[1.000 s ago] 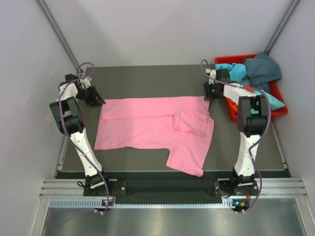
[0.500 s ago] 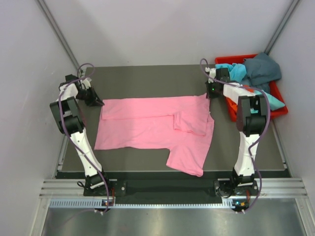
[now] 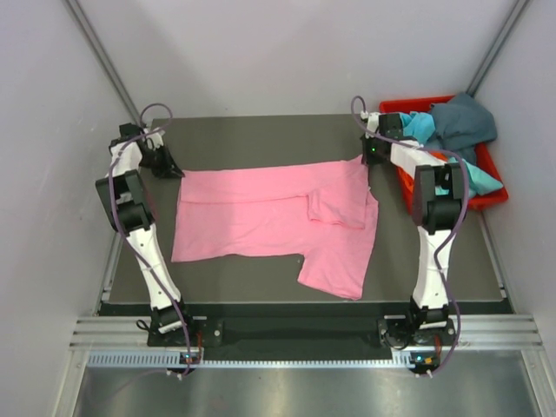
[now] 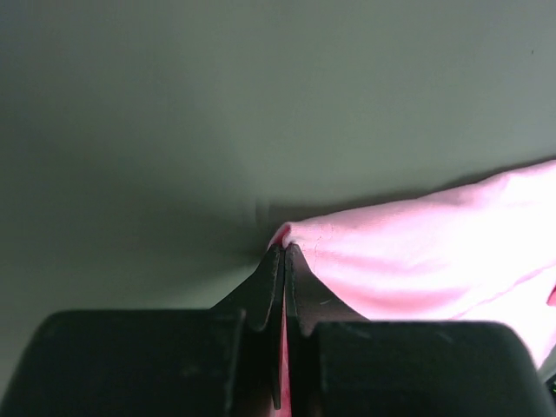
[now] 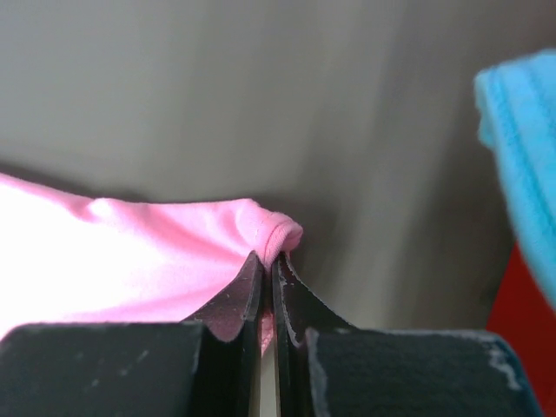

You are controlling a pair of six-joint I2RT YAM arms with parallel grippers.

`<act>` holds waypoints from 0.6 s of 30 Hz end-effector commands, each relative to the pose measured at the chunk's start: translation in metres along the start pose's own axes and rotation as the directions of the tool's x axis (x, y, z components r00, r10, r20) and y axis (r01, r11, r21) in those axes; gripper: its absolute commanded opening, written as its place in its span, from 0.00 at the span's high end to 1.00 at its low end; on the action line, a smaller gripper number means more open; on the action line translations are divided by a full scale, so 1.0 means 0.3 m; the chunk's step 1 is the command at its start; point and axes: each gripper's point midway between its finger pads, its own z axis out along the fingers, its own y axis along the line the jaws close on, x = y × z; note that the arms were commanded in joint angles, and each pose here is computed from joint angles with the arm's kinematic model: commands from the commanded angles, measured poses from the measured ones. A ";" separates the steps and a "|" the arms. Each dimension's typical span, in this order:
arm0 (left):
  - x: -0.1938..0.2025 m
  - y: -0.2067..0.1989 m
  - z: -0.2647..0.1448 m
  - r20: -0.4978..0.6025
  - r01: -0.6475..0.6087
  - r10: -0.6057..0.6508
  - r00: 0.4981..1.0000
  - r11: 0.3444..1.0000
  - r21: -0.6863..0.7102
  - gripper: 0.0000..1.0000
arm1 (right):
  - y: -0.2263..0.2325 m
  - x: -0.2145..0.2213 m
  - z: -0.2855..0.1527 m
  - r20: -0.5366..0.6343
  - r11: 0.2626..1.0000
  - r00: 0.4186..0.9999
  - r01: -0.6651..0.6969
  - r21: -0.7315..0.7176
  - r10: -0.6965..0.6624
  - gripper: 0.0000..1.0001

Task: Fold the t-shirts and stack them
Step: Fold the tshirt

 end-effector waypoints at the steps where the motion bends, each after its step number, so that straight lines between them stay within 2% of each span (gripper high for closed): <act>1: -0.096 0.033 0.027 0.076 -0.087 0.091 0.993 0.995 -0.058 1.00 | -0.046 -0.111 0.018 0.098 0.999 0.995 0.011 0.042 -0.015 1.00; 6: -0.120 0.024 0.036 0.086 -0.106 0.113 0.990 0.992 -0.075 1.00 | -0.048 -0.147 0.027 0.121 0.999 0.992 0.013 0.046 -0.019 1.00; 9: -0.102 -0.001 -0.005 0.067 -0.116 0.121 0.990 0.991 -0.075 1.00 | -0.035 -0.149 0.021 0.121 0.999 0.993 0.004 0.035 -0.008 1.00; 11: -0.076 -0.025 -0.043 0.056 -0.119 0.122 0.991 0.991 -0.067 0.91 | -0.014 -0.136 0.020 0.111 1.000 0.994 0.007 0.022 -0.010 1.00; 12: -0.067 -0.027 -0.058 0.054 -0.113 0.117 0.992 0.991 -0.066 0.79 | -0.009 -0.134 0.018 0.111 1.000 0.994 0.006 0.021 -0.008 1.00; 16: -0.066 -0.030 -0.115 0.073 -0.098 0.103 0.992 0.992 -0.074 0.60 | 0.013 -0.122 0.022 0.101 1.000 0.995 0.013 0.007 -0.013 1.00; 18: -0.086 -0.030 -0.138 0.091 -0.109 0.117 0.989 0.990 -0.093 0.56 | 0.026 -0.123 0.026 0.101 1.000 0.995 0.018 0.000 -0.017 1.00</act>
